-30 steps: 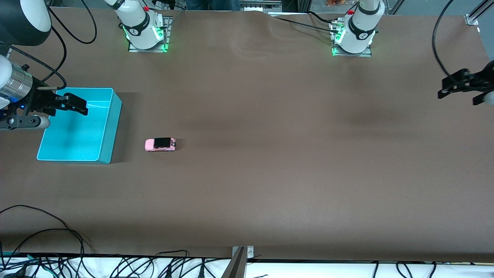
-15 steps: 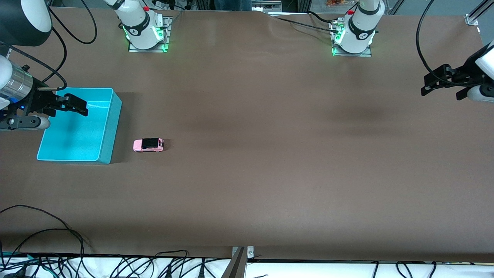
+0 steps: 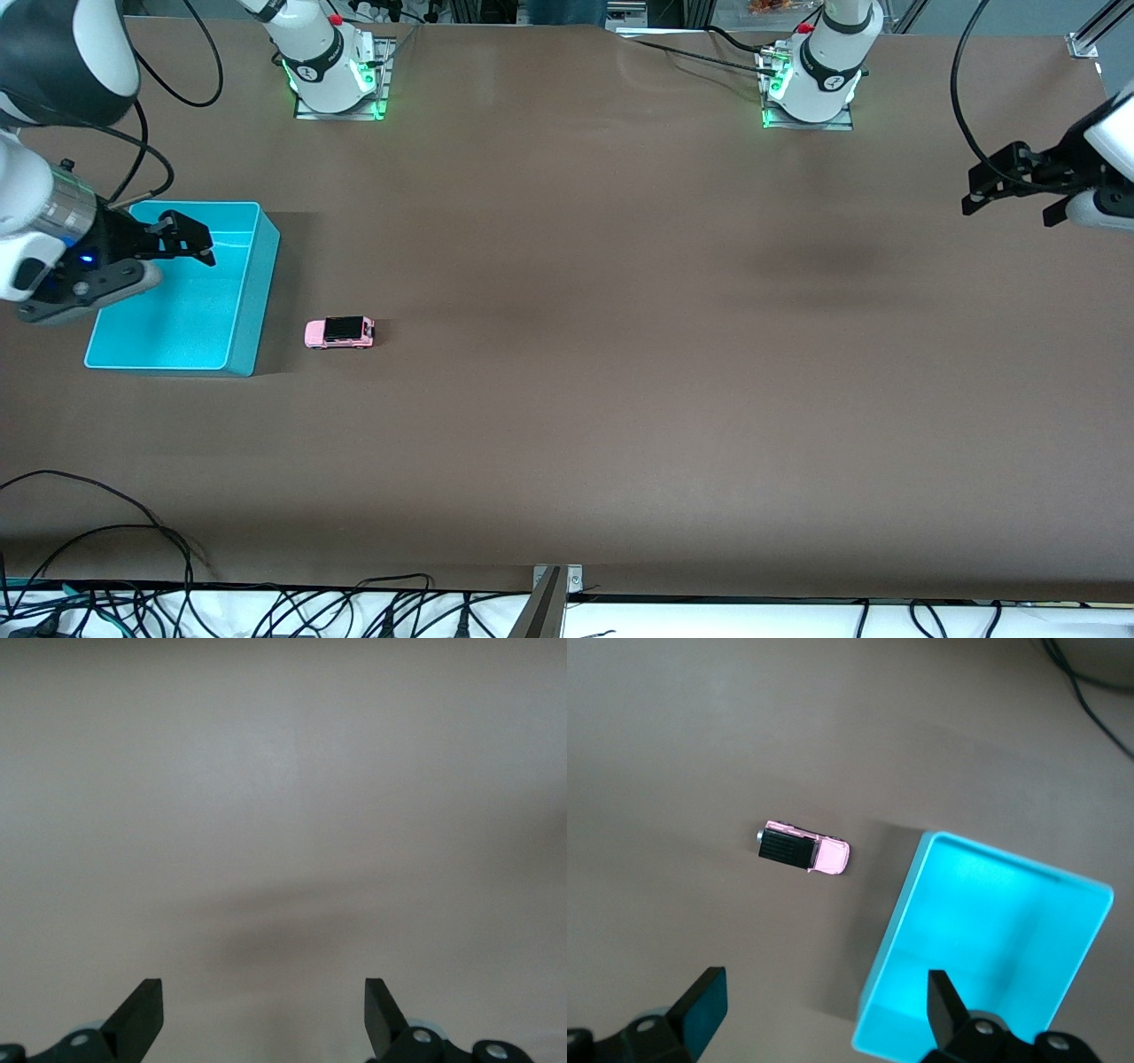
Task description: Wind and store pink jeep toy
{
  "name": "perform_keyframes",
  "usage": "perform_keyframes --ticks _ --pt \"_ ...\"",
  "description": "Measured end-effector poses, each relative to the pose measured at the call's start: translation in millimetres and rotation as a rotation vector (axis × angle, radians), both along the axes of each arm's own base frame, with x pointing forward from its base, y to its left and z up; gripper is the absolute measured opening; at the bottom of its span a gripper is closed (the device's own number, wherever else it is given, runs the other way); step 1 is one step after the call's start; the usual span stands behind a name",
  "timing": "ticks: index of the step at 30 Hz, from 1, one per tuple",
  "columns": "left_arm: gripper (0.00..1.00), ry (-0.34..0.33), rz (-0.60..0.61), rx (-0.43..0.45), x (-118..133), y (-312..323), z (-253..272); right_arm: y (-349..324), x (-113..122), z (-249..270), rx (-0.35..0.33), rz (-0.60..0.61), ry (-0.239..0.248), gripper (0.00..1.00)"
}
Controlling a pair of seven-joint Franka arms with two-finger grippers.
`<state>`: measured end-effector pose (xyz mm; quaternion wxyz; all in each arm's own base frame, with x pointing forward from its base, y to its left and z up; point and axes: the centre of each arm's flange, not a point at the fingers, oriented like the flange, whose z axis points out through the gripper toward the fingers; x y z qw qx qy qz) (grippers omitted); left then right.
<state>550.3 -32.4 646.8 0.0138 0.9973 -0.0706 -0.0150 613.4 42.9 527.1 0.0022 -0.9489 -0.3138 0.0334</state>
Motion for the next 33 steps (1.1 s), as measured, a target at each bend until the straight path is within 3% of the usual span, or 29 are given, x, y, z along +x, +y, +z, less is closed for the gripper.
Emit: perform_keyframes --ticks 9,13,20,24,33 --pt "1.00 -0.019 -0.011 0.033 -11.6 -16.1 14.4 21.7 18.8 -55.3 0.040 0.476 0.048 1.00" --pt "1.00 -0.016 -0.003 0.033 -12.0 -11.7 14.5 31.9 26.2 -92.8 0.059 0.611 0.083 1.00" --pt "1.00 -0.013 -0.006 0.033 -12.2 -12.9 13.5 51.8 33.0 -164.7 0.070 0.876 0.089 1.00" --pt "1.00 -0.012 -0.005 0.033 -12.3 -12.5 13.4 65.5 27.9 -202.3 0.070 0.969 0.086 1.00" --pt "1.00 -0.013 -0.018 0.033 -13.1 -20.1 13.7 73.5 6.3 -264.0 0.074 1.036 0.068 1.00"
